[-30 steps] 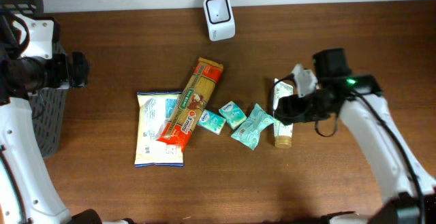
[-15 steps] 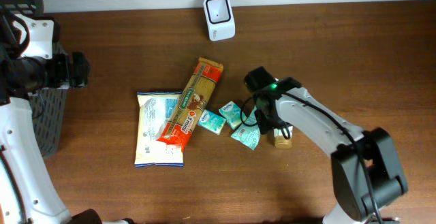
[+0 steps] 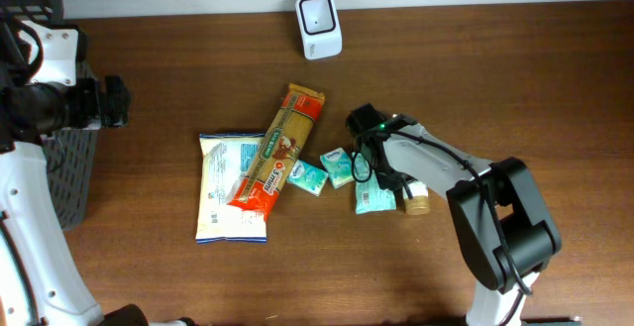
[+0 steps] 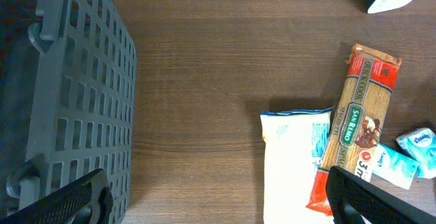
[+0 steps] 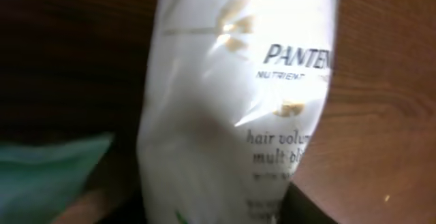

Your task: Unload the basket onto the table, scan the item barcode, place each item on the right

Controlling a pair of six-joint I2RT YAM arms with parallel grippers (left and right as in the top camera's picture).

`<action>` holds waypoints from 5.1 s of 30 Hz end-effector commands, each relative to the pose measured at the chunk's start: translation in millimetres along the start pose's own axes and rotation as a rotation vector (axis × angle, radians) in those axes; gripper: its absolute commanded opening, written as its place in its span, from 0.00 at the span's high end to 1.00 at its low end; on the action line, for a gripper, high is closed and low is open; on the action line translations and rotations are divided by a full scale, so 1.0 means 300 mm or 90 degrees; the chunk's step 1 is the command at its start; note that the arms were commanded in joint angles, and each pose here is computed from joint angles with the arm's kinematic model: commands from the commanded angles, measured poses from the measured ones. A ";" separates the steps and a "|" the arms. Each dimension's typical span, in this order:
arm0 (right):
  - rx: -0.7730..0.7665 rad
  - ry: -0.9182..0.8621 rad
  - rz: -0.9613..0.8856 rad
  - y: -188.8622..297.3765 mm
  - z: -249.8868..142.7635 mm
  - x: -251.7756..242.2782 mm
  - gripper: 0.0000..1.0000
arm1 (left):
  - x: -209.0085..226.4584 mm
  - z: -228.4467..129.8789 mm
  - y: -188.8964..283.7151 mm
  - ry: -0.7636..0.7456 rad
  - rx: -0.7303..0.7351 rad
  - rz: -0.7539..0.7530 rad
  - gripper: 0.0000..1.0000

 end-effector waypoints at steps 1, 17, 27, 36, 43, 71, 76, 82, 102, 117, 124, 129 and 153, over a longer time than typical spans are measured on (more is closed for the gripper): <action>0.012 -0.001 0.006 -0.020 -0.002 0.022 0.80 | 0.001 0.002 0.001 -0.006 -0.003 -0.005 0.01; -0.266 0.087 0.779 0.512 0.089 -0.195 0.96 | 0.001 0.002 0.001 -0.006 -0.003 -0.005 0.01; -0.458 0.223 1.215 0.801 0.066 -0.183 0.96 | 0.002 0.002 0.001 -0.006 -0.003 -0.004 0.01; -0.452 0.211 1.142 0.768 0.094 -0.171 0.96 | 0.002 0.002 0.001 -0.006 -0.003 -0.004 0.01; -0.429 0.201 1.077 0.735 0.102 -0.147 0.96 | 0.002 0.002 0.001 -0.006 -0.003 -0.004 0.01; -0.156 0.046 0.659 0.244 0.141 -0.178 0.96 | 0.002 0.002 0.001 -0.006 -0.003 -0.004 0.01; -0.042 0.007 0.623 0.018 0.131 -0.168 0.96 | 0.001 0.002 0.001 -0.006 -0.003 -0.005 0.01; -0.017 -0.025 0.596 -0.066 0.129 -0.205 0.56 | 0.002 0.002 0.001 -0.006 -0.003 -0.004 0.01; 0.160 -0.086 0.450 0.096 0.095 -0.072 0.96 | 0.002 0.002 0.001 -0.006 -0.003 -0.004 0.01; 0.155 -0.351 0.243 -0.190 0.056 -0.425 0.95 | 0.002 0.002 0.001 -0.006 -0.003 -0.004 0.01; -0.054 -0.419 0.274 -0.203 0.254 -0.505 0.81 | 0.001 0.002 0.001 -0.006 -0.003 -0.005 0.01; -0.056 -0.389 0.495 0.019 0.328 -0.478 0.81 | 0.001 0.002 0.001 -0.006 -0.003 -0.005 0.01; 0.133 -0.145 0.384 -0.037 0.231 -0.139 0.63 | 0.002 0.002 0.001 -0.006 -0.003 -0.004 0.01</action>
Point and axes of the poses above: each gripper's point midway between its finger pads, its own y axis back along the fingers, its own x axis along the line the jaws close on, z = x × y, the point moved 6 cm from there along y, back along the fingers, and after that the axes turned 1 degree about y, right-handed, at the moved point
